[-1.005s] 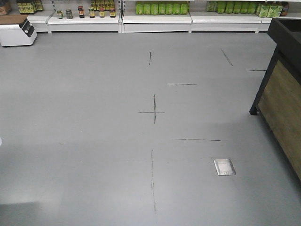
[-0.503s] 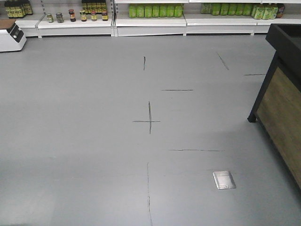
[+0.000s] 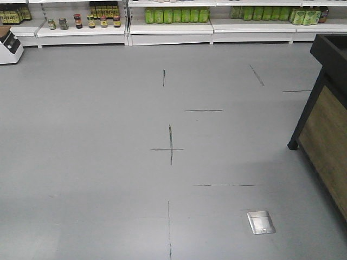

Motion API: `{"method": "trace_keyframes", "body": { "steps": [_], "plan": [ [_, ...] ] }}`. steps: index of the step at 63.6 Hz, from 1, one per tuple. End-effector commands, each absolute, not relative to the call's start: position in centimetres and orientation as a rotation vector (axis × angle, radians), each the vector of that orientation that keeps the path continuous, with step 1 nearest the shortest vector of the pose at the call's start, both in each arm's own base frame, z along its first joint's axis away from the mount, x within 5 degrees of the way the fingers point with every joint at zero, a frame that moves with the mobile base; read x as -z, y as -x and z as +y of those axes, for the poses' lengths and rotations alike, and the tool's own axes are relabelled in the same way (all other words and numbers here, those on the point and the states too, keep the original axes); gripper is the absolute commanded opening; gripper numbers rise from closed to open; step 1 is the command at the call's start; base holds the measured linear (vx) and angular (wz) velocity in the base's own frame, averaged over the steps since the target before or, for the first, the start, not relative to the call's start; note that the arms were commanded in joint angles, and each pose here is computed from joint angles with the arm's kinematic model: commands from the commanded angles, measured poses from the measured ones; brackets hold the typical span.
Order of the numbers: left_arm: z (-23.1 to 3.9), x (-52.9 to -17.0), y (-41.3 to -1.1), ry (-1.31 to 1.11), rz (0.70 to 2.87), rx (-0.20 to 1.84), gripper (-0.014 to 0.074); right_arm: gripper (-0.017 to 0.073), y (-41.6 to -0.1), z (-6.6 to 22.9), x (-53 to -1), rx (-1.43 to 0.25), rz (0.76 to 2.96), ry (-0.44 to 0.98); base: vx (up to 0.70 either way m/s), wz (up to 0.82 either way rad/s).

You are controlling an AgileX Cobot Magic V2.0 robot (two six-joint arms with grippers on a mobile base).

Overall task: Pick three apples into basket with both arms
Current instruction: 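Drive the base forward toward the black fruit display table, then turn the base to face the light-blue basket on the fruit table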

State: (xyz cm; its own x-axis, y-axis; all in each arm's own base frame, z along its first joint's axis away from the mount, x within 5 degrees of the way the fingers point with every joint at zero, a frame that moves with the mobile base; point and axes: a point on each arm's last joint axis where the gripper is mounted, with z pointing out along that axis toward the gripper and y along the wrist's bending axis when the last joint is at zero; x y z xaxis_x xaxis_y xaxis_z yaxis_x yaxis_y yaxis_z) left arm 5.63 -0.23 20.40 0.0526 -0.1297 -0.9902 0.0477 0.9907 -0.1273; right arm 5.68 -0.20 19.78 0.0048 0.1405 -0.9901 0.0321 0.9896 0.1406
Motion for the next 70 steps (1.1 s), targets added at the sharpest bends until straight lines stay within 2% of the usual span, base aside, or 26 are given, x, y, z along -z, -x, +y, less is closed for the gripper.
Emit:
{"method": "trace_keyframes", "body": {
  "steps": [1, 31, 70],
  "plan": [
    [-0.24, -20.36, -5.57, 0.068, 1.449, 0.145, -0.0008, -0.0009, -5.64, -0.17, -20.03, -0.079, 1.496, -0.118, 0.17, -0.03],
    [-0.24, -20.36, -5.57, 0.068, 1.449, 0.145, -0.0008, -0.0009, -5.64, -0.17, -20.03, -0.079, 1.496, -0.118, 0.14, -0.19],
    [-0.24, -20.36, -5.57, 0.068, 1.449, 0.145, -0.0008, -0.0009, -5.64, -0.17, -20.03, -0.079, 1.496, -0.118, 0.14, -0.55]
  ]
}}
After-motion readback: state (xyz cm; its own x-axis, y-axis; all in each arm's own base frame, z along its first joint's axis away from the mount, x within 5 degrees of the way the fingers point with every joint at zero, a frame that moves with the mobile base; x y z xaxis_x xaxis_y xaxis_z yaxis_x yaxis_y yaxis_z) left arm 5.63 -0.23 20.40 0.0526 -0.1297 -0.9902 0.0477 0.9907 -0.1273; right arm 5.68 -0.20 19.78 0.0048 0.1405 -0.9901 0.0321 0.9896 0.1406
